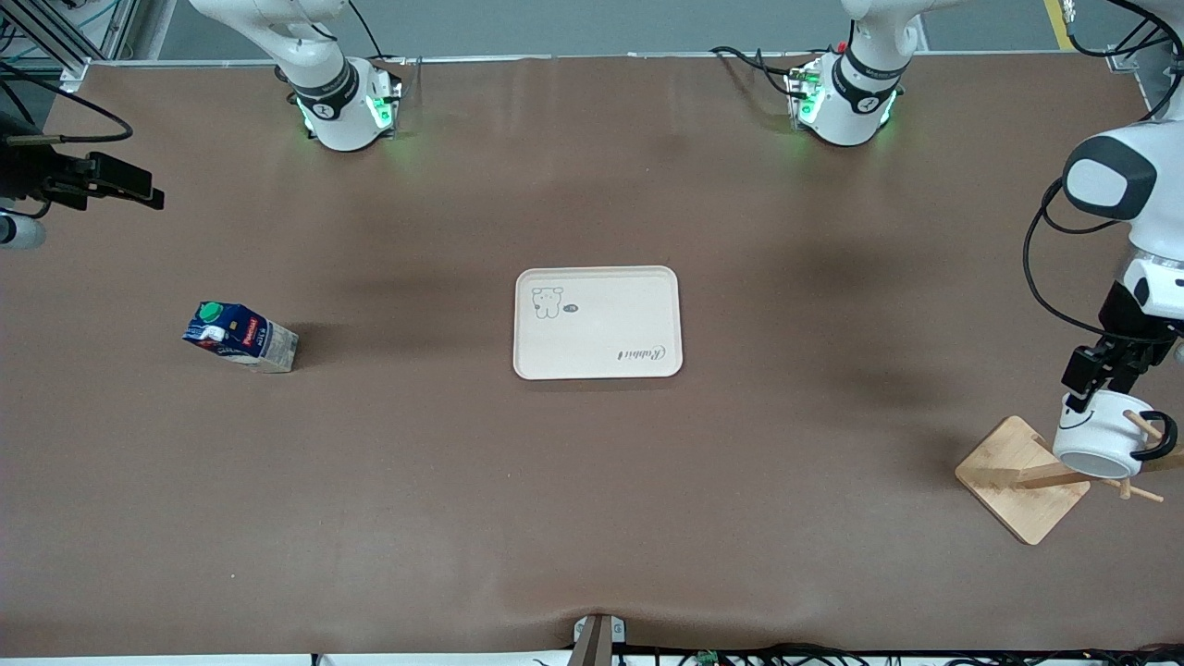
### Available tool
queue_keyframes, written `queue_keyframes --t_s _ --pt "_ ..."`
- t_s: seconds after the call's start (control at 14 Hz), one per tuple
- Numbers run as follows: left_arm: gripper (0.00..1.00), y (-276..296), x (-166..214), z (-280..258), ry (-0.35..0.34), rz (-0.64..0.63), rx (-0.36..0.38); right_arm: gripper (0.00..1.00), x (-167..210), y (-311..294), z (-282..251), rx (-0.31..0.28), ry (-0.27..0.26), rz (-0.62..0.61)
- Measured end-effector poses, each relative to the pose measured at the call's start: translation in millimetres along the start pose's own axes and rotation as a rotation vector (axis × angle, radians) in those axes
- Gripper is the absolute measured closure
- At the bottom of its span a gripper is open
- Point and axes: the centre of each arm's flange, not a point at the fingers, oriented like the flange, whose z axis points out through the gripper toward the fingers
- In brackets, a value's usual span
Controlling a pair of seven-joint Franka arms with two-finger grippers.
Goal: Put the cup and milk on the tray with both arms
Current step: 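Lower the left gripper and grasp the white mug's rim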
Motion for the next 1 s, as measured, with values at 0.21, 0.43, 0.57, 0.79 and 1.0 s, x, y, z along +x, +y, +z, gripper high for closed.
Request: queue_keyframes --t_s 0.21,0.43,0.57,0.79,1.0 --pt "0.41 1 2 7 0.020 0.020 -0.003 0.00 0 0 0 0.000 0.000 0.000" --pt "0.46 3 3 8 0.024 0.023 -0.005 0.00 0 0 0 0.000 0.000 -0.001" --pt "0.50 4 3 8 0.023 0.025 -0.007 0.00 0 0 0 0.000 0.000 -0.001" --pt "0.66 9 3 8 0.025 0.031 -0.013 0.00 0 0 0 0.000 0.000 -0.001" --pt "0.90 22 2 6 0.027 0.046 -0.028 0.00 0 -1 0 0.000 0.000 -0.001"
